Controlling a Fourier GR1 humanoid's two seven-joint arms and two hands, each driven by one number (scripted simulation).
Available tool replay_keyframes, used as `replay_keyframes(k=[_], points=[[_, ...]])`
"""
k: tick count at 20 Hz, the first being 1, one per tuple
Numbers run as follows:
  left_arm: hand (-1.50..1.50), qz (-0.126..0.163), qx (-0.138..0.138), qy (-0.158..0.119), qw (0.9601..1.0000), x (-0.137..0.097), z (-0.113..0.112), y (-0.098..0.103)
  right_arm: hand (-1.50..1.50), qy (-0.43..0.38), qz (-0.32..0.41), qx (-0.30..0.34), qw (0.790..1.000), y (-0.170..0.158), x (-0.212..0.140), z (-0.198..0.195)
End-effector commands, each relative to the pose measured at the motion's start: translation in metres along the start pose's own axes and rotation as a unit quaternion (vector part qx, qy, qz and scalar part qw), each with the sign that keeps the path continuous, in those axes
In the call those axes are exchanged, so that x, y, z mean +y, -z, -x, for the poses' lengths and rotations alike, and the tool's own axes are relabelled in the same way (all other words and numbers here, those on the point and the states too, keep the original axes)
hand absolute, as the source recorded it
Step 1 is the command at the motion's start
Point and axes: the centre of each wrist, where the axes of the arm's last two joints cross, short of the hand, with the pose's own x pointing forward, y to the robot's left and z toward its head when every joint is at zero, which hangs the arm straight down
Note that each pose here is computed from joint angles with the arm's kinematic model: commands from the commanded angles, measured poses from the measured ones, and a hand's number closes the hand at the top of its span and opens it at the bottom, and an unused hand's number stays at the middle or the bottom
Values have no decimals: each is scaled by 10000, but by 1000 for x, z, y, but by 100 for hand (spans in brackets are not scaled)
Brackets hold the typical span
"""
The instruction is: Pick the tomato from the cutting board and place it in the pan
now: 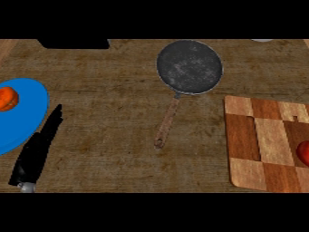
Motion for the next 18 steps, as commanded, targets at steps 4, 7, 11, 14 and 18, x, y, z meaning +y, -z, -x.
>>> replay_keyframes(k=[4,7,11,14,18], points=[[0,-22,-46,-55,10000,-3,-14,0,-150,-610,-551,310,9961,35,5,-48],[0,78,2,-17,10000,-7,-1,-1,-150,-585,-756,536,9940,57,16,-51],[0,-18,-33,82,10000,5,6,8,-150,-961,-1277,669,9849,60,23,-67],[0,-72,6,30,10000,5,3,4,-150,-1276,-1462,951,9764,62,32,-61],[0,-30,7,-37,10000,8,1,-2,-150,-1868,-1707,1247,9594,62,48,-96]])
